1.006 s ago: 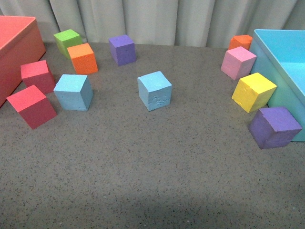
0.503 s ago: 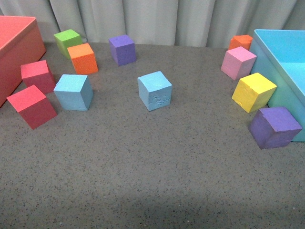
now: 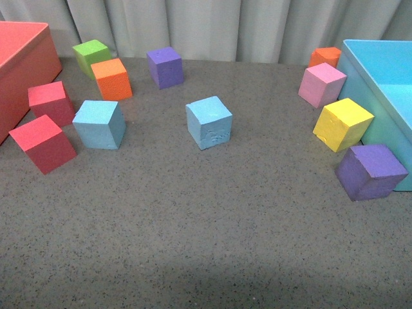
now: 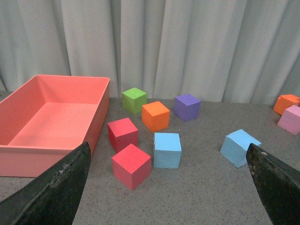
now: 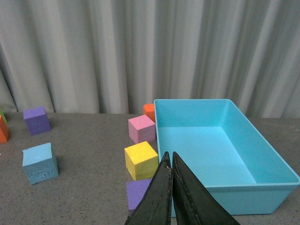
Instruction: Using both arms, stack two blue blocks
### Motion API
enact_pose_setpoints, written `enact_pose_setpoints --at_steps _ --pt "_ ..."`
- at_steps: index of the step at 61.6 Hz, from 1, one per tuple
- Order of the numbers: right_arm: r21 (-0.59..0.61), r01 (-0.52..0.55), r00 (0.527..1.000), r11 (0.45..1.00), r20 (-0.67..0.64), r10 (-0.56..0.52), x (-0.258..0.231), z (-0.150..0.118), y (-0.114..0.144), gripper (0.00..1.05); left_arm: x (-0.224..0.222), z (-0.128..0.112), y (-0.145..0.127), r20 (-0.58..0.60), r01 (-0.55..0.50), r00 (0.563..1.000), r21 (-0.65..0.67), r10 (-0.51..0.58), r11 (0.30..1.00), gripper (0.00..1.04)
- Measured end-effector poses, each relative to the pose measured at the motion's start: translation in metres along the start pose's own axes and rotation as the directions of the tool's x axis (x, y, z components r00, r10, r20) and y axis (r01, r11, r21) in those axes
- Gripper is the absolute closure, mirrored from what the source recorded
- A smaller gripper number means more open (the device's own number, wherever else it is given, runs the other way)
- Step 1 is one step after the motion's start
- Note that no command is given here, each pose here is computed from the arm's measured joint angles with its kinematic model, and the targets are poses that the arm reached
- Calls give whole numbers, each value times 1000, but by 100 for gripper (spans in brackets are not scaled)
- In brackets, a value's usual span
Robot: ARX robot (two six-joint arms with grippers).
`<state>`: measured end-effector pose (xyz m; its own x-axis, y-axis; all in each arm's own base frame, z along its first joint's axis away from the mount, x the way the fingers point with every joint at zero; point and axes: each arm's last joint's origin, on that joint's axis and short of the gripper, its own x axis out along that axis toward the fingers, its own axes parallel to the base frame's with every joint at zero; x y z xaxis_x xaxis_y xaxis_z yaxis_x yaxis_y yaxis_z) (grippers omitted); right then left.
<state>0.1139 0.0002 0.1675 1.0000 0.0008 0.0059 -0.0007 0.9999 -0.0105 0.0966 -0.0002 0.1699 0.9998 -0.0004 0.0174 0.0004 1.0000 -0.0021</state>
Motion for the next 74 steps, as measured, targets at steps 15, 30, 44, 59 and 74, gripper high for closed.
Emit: enact_pose_setpoints --at_steps 15,30,44,59,74 --pt "0 0 1000 1000 0 0 -4 0 0 104 0 0 0 0 0 1000 0 0 1000 7" --pt "0 -3 1000 1000 -3 3 -16 -3 0 104 0 0 0 0 0 1000 0 0 1000 7" --pt "0 -3 1000 1000 -6 3 -16 -3 0 80 0 0 0 0 0 1000 0 0 1000 7" --pt "0 -3 1000 1000 -6 3 -16 -3 0 30 0 -2 0 -59 -34 998 -29 32 999 7" --pt "2 -3 1000 1000 -5 3 -16 -3 0 10 65 14 -20 -279 -45 960 -195 -11 980 7"
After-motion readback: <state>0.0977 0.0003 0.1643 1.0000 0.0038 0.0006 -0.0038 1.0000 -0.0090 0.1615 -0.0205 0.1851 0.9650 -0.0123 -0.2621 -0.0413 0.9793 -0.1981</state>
